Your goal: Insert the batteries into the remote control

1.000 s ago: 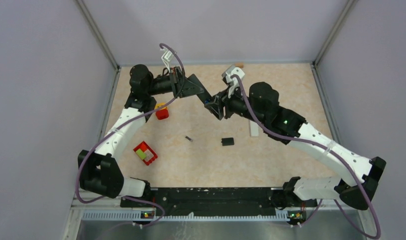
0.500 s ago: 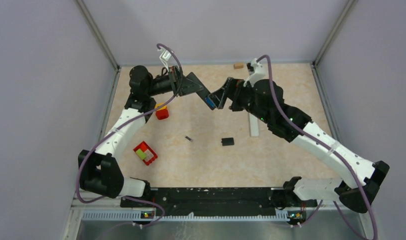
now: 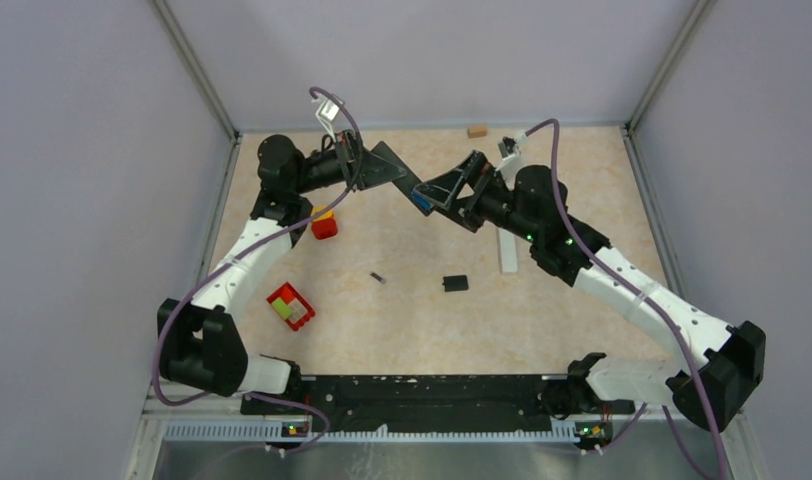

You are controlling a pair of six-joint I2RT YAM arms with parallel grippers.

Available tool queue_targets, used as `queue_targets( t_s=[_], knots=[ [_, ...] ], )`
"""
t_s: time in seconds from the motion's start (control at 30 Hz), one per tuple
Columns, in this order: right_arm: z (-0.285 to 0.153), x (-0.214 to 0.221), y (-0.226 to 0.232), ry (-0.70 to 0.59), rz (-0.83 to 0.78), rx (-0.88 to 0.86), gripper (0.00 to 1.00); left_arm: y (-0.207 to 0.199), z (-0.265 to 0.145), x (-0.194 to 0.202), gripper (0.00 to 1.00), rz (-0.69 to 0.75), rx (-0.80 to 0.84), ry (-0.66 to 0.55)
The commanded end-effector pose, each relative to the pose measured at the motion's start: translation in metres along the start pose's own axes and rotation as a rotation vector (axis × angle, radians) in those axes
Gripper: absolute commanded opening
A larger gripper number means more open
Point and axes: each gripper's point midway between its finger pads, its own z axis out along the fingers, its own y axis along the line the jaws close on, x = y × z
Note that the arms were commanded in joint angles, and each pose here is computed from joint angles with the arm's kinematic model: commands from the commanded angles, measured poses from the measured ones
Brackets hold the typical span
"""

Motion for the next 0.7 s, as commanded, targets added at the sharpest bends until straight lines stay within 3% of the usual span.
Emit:
queue_targets(
  t_s=[0.0, 0.67],
  knots=[
    [0.000, -0.006, 0.033, -0.003, 0.049, -0.156, 0.98, -0.016, -0.002, -0.008, 0.00, 0.051, 0.041, -0.024],
    [0.018, -0.002, 0.037, 0.035, 0.003, -0.190, 0.65, -0.009, 0.000, -0.005, 0.00, 0.012, 0.023, 0.006]
  ],
)
